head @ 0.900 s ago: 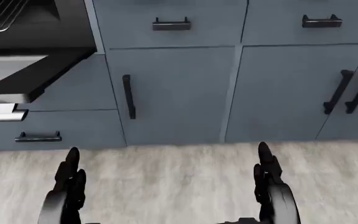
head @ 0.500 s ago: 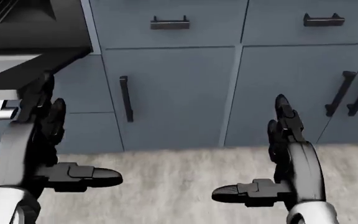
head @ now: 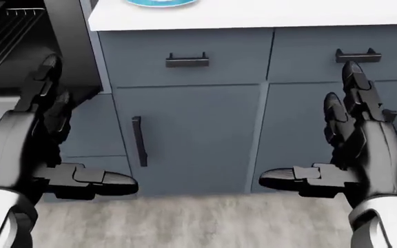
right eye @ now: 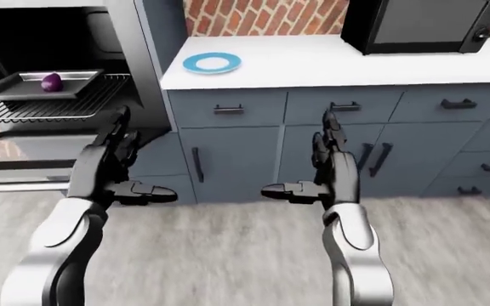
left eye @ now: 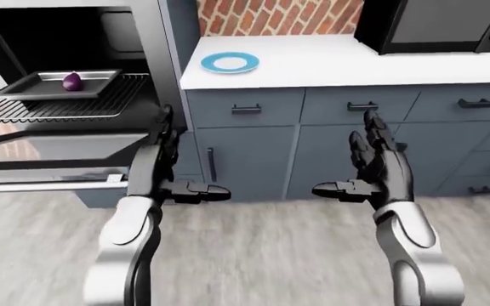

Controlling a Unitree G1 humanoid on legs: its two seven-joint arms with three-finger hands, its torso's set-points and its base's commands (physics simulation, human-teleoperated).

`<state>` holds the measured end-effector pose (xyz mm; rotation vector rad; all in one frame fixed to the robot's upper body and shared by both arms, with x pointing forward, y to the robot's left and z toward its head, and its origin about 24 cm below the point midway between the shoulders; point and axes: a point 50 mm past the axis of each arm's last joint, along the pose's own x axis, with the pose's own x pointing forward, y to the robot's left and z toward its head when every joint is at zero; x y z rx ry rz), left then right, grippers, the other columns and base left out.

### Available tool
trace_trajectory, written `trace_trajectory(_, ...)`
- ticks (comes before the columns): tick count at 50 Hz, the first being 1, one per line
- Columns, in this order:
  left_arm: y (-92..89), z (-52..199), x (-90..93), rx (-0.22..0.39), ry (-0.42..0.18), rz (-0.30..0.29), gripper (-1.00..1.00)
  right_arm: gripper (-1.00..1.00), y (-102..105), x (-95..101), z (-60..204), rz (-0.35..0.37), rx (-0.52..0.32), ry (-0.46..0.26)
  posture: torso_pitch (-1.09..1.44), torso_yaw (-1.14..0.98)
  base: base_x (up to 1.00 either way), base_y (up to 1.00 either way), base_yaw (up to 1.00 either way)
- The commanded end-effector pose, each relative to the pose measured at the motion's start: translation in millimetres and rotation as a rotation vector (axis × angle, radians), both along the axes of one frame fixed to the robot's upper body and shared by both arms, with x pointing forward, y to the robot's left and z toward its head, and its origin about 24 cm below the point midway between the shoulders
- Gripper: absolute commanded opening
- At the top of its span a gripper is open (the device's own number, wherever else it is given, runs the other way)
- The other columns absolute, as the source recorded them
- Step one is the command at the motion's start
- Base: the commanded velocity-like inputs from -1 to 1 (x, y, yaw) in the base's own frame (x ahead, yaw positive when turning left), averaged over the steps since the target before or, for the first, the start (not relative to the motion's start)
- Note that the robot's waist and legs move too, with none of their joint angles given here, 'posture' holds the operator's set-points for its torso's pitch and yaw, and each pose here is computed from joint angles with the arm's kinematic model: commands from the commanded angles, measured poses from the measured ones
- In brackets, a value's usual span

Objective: Pick the eggplant from the oven and place it on the plate on the counter.

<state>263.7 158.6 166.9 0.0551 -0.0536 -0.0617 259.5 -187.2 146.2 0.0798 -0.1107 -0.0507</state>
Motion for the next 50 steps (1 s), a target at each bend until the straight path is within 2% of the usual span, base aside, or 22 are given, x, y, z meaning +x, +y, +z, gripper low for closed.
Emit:
trace_trajectory(1, 1.7, 12, -2.2, 0.008, -0.074, 0.012, 1.00, 1.00, 4, -0.3, 7, 0.020, -0.003, -0.060, 0.00, 0.00, 0.77, 0.00, 0.00)
trace_trajectory(19, 0.0, 29, -4.8, 0.011, -0.108, 0.008, 1.00, 1.00, 8, -8.0, 22, 0.002, -0.027, -0.086, 0.00, 0.00, 0.76, 0.00, 0.00)
trace_trajectory(27, 0.7, 30, -4.9, 0.006, -0.115, 0.010, 1.00, 1.00, 6, -9.5, 27, 0.009, -0.009, -0.107, 0.00, 0.00, 0.09, -0.01, 0.00)
trace_trajectory(36, 0.3, 32, -5.3, 0.003, -0.122, 0.008, 1.00, 1.00, 9, -9.9, 25, 0.030, -0.011, -0.115, 0.00, 0.00, 0.00, -0.57, 0.00)
trace_trajectory(43, 1.8, 35, -7.5, 0.003, -0.127, 0.011, 1.00, 1.00, 13, -14.3, 35, 0.051, -0.018, -0.156, 0.00, 0.00, 0.00, -0.37, 0.00)
trace_trajectory(47, 3.2, 36, -9.4, 0.003, -0.131, 0.014, 1.00, 1.00, 19, -14.8, 32, 0.110, -0.016, -0.150, 0.00, 0.00, 0.00, 0.00, 0.59)
trace_trajectory(50, 4.4, 36, -10.3, 0.002, -0.132, 0.015, 1.00, 1.00, 21, -15.2, 35, 0.119, -0.023, -0.158, 0.00, 0.00, 0.00, 0.00, 1.00)
